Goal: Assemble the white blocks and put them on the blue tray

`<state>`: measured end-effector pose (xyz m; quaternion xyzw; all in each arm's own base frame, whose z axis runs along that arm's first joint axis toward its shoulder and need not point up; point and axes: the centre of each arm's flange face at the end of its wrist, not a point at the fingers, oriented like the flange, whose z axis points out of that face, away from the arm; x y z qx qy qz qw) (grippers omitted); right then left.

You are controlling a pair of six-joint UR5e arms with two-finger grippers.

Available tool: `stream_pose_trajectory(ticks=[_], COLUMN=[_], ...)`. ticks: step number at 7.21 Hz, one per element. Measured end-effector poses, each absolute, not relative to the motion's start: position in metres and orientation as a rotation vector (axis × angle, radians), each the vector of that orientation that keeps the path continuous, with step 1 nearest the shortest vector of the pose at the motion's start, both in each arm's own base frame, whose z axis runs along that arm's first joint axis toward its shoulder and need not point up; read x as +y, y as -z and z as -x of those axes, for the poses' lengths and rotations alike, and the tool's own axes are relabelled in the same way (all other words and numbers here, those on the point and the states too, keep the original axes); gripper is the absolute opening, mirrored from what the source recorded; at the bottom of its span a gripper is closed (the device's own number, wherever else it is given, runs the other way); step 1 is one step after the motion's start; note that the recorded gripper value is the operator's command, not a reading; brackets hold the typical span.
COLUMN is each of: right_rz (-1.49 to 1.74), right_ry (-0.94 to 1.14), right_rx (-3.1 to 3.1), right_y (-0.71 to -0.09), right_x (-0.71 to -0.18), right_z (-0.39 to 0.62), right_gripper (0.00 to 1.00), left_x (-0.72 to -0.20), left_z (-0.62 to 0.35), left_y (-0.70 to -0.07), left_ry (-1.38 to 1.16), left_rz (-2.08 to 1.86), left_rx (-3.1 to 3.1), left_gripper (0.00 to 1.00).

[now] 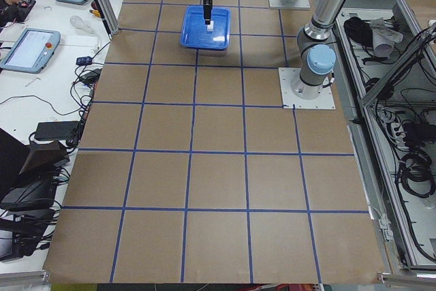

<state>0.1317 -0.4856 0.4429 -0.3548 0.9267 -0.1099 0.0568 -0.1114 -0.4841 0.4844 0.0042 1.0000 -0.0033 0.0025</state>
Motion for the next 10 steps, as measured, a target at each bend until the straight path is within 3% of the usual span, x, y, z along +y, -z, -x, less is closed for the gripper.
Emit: stream_pose_trajectory(ticks=[2,5,10], right_rz=[0.720,0.329,0.100], right_ry=[0.186,0.072,-0.029], right_rx=[2.999,3.109,3.089], right_y=[-0.457,-0.489,-0.512], right_x=[-0.467,-0.487,-0.516], right_z=[-0.135,-0.164,-0.169], right_gripper=[1.00,1.00,1.00], left_x=[-0.483,-0.485,-0.485], left_z=[0.110,0.108,0.107], left_y=[-0.487,-0.488,-0.488], left_ry=[0.006,0.013,0.013], left_rz=[-0.010,-0.004,-0.015], left_rx=[3.134,3.133,3.138], left_gripper=[1.00,1.00,1.00])
